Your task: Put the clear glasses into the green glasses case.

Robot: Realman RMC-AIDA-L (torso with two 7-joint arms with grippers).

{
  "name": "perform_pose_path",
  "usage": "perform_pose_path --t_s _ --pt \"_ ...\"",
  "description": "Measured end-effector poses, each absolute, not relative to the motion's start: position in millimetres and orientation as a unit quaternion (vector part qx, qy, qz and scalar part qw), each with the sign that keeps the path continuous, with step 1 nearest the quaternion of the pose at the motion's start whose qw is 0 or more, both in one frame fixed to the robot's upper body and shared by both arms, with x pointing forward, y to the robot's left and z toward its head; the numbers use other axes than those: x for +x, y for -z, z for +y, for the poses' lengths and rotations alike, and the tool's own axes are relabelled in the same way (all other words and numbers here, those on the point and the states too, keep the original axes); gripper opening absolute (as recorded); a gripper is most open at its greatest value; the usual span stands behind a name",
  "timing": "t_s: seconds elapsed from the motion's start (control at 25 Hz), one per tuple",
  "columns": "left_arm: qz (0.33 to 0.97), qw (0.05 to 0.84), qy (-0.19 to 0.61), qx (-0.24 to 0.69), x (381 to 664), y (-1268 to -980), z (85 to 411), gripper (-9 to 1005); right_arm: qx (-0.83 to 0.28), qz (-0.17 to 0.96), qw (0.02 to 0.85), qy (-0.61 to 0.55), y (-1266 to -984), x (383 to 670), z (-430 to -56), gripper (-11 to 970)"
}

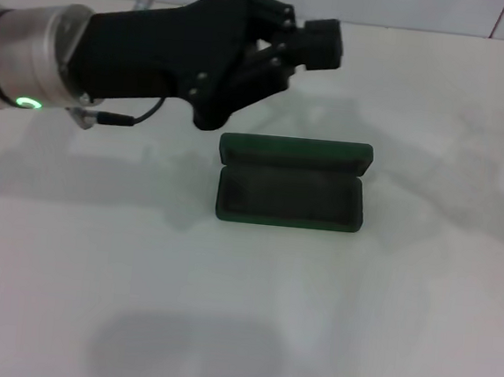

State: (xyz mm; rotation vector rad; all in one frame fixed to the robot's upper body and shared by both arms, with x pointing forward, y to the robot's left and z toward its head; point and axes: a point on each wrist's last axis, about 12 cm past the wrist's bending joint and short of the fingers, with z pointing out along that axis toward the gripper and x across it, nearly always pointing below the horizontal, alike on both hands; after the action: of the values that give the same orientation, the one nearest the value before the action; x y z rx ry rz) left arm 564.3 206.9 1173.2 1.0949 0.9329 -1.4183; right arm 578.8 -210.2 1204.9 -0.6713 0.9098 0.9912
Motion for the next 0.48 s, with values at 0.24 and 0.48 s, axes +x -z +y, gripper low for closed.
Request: perform_pose_path --t_s 0.24,0.48 --pt "0.379 0.530 0.602 0.462 566 -1177 195 36 -0.304 0.412 0.728 -0.456 -1203 577 -209 88" --pt "0.374 0.534 0.604 0.458 567 -1178 191 37 -0.309 0.415 0.719 -0.463 -1200 576 -204 88"
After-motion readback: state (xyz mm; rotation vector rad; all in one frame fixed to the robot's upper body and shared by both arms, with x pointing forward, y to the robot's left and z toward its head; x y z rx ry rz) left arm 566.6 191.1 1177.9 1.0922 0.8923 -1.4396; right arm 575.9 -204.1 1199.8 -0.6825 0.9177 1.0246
